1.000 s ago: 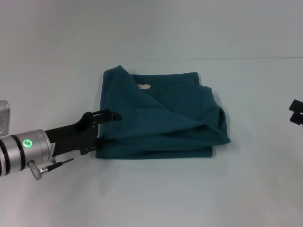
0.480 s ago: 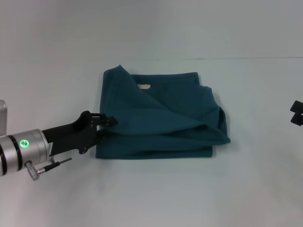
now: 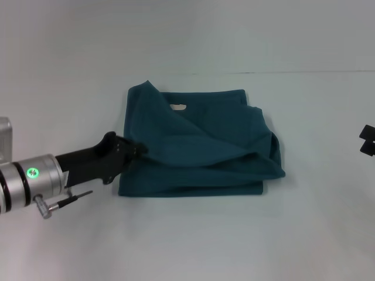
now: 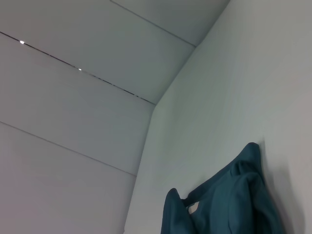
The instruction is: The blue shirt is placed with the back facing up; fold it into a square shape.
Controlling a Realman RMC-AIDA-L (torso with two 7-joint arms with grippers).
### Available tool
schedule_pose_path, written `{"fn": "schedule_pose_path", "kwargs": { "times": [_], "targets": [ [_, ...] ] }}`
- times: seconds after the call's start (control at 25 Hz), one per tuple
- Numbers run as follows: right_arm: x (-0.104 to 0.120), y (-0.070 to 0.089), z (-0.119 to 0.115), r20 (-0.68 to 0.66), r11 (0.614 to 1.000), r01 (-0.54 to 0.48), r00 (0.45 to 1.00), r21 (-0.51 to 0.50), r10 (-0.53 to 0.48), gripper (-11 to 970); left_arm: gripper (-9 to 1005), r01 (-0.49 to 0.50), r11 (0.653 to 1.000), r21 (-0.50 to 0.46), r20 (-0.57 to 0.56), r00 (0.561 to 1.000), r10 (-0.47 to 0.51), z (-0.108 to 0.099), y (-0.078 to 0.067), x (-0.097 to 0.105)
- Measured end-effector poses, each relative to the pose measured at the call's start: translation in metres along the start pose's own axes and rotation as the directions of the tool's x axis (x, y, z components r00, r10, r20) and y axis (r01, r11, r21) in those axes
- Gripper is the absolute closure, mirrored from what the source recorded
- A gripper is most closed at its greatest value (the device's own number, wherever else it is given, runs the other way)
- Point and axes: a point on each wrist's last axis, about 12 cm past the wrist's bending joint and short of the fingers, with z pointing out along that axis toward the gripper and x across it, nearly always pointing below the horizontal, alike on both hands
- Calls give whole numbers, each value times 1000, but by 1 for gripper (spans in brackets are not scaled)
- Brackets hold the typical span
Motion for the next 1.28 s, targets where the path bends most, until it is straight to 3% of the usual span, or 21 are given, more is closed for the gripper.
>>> {"fn": "schedule_pose_path", "kwargs": {
  "times": [0.04,0.28,0.6,1.28],
  "targets": [
    [0,0,0,0,1000,0,1000,0,0,318,969,-6,1000,22,-4,1000,6,1,-4,0],
    [0,0,0,-2,1000,0,1000,1,0,319,956,-44,994,102,-15,999,45,10,-30,-10],
    [1,0,1,-4,1000,0,1000,0,0,319,938,-71,980,187,6,997,72,37,-65,-16],
    [-1,2,5,-10,1000,6,1000,-7,-6,318,901,-64,962,267,39,998,56,82,-99,-9]
  ]
}}
